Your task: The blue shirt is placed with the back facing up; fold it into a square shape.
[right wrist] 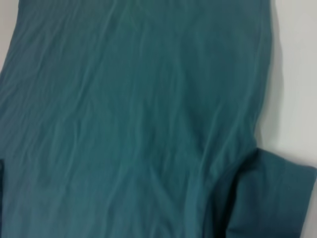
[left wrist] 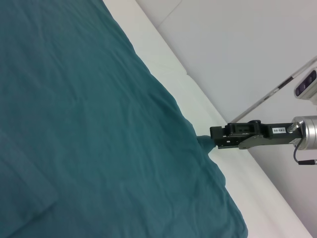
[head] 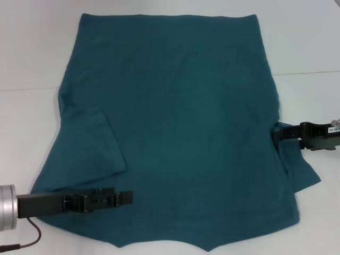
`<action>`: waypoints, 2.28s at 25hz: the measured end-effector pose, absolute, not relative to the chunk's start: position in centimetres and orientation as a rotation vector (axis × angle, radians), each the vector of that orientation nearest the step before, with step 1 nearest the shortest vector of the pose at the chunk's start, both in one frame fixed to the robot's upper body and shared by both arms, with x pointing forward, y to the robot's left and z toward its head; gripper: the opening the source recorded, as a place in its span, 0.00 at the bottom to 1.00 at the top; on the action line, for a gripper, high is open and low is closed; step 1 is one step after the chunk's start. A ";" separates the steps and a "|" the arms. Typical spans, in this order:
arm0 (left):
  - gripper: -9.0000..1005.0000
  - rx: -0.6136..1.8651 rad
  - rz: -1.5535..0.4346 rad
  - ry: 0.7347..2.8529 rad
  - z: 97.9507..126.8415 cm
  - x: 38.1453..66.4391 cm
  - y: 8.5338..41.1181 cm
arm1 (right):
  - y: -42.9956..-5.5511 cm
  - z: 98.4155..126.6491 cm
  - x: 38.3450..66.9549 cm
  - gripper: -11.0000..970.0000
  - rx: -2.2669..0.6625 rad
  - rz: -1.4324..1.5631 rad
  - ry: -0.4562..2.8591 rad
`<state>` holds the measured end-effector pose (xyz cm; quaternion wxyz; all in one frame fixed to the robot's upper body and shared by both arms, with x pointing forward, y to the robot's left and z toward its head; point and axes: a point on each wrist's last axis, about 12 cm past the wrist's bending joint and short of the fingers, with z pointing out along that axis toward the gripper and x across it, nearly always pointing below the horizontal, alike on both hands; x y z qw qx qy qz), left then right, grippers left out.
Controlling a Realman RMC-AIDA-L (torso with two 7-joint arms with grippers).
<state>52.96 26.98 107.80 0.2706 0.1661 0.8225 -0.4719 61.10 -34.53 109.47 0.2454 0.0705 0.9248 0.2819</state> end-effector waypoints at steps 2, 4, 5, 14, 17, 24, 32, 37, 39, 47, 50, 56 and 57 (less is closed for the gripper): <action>0.87 0.446 -1.271 2.217 107.8 52.9 27.0 | -34.8 109.6 61.0 0.83 0.201 0.771 2.519; 0.87 0.444 -1.271 2.217 107.7 52.9 27.0 | -34.9 109.6 61.0 0.82 0.203 0.772 2.516; 0.87 0.443 -1.271 2.218 107.7 52.9 27.1 | -34.9 109.6 61.0 0.79 0.202 0.773 2.515; 0.87 0.441 -1.271 2.220 107.7 52.9 27.1 | -34.8 109.7 61.0 0.40 0.189 0.770 2.520; 0.87 0.440 -1.270 2.220 107.7 52.9 27.1 | -34.9 109.7 61.0 0.28 0.192 0.769 2.521; 0.87 0.431 -1.272 2.225 107.8 52.9 27.3 | -35.1 109.7 61.0 0.09 0.195 0.763 2.522; 0.87 0.426 -1.271 2.228 107.7 52.8 27.4 | -35.9 109.9 60.9 0.03 0.207 0.745 2.522; 0.87 0.423 -1.276 2.230 107.7 52.8 27.4 | -35.9 109.8 60.7 0.05 0.212 0.759 2.527; 0.87 0.423 -1.278 2.230 107.7 52.8 27.3 | -35.8 110.0 60.7 0.06 0.202 0.771 2.531; 0.87 0.423 -1.281 2.231 107.6 52.7 27.4 | -36.5 111.1 60.8 0.14 0.179 0.792 2.537; 0.87 0.424 -1.284 2.231 107.6 52.7 27.3 | -36.8 111.6 60.8 0.21 0.161 0.795 2.539; 0.87 0.427 -1.283 2.230 107.7 52.8 27.3 | -37.6 112.2 60.6 0.37 0.127 0.750 2.569; 0.87 0.426 -1.283 2.230 107.7 52.8 27.3 | -37.6 112.2 60.6 0.41 0.127 0.750 2.569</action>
